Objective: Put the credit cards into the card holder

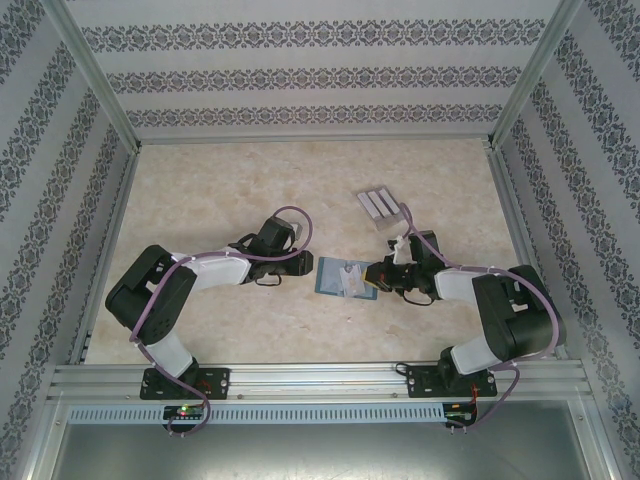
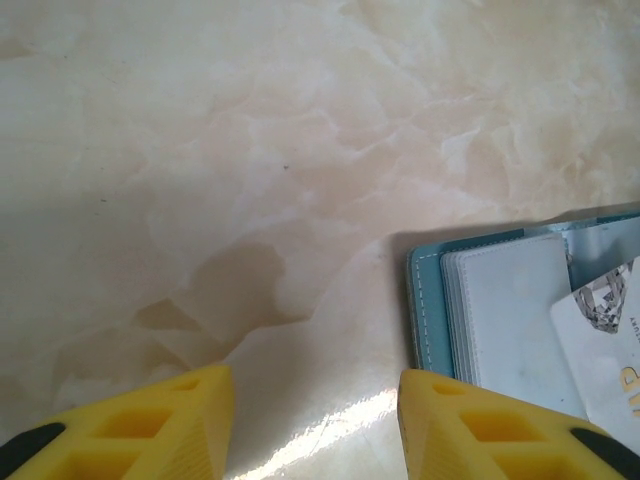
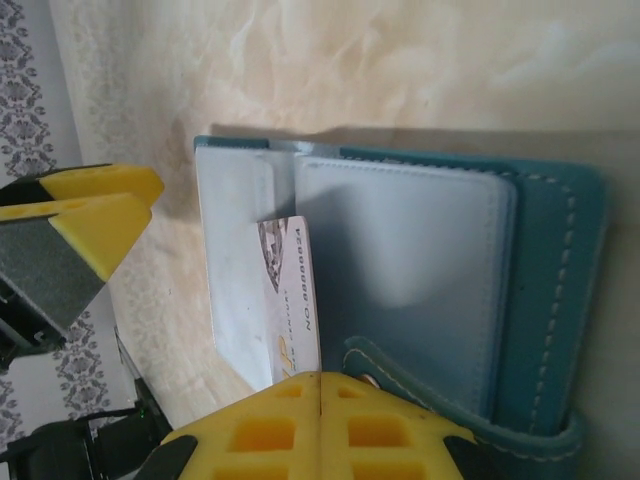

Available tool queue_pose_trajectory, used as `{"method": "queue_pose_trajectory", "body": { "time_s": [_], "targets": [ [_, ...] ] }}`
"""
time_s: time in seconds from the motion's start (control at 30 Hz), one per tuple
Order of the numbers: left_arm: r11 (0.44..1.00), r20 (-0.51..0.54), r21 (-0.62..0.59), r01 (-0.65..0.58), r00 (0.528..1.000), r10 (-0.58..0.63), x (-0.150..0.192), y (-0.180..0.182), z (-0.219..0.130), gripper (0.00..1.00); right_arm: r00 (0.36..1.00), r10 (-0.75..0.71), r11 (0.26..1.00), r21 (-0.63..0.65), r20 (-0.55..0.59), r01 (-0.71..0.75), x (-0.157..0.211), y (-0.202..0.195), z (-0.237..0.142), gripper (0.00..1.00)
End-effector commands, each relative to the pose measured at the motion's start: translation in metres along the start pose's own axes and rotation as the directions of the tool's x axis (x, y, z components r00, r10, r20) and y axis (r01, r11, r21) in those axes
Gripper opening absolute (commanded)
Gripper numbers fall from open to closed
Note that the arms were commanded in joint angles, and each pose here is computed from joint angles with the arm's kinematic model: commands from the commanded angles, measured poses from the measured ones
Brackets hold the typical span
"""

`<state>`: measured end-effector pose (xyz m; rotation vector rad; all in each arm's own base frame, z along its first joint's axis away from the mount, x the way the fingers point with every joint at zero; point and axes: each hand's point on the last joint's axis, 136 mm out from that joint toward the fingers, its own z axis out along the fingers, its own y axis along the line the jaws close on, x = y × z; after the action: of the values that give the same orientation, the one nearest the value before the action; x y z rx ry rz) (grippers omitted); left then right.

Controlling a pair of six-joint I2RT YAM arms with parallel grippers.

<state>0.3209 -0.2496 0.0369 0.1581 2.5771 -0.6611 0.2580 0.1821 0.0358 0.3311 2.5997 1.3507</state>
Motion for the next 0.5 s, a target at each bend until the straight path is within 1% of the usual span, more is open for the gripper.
{"method": "queue_pose_trajectory", "body": {
  "time_s": [0.0,0.13,0.27,0.37,0.47],
  "targets": [
    [0.999,0.009,-0.012,-0.030,0.999,0.031,-0.003,-0.004,-0.004,0.47,0.997,0.045,0.999,0.009,0.065,-0.045,-0.009,-0.006,0.002,0.00],
    [1.000,-0.003,-0.006,-0.029,1.000,0.029,-0.002,-0.006,-0.003,0.47,0.995,0.029,0.999,0.040,0.091,-0.033,-0.011,-0.004,0.007,0.00],
    [1.000,-0.002,-0.007,-0.026,1.000,0.026,-0.002,-0.005,-0.001,0.47,0.991,0.052,0.997,0.052,0.120,-0.059,-0.011,-0.004,0.013,0.00],
    [1.000,-0.009,0.007,-0.019,1.000,0.019,0.000,-0.008,-0.001,0.47,0.989,0.031,0.995,0.086,0.148,-0.044,-0.011,-0.004,0.016,0.00],
    [1.000,0.004,0.004,-0.021,1.000,0.021,-0.001,-0.008,-0.002,0.47,0.983,0.040,0.993,0.103,0.178,-0.059,-0.012,-0.007,0.016,0.00]
  ]
}}
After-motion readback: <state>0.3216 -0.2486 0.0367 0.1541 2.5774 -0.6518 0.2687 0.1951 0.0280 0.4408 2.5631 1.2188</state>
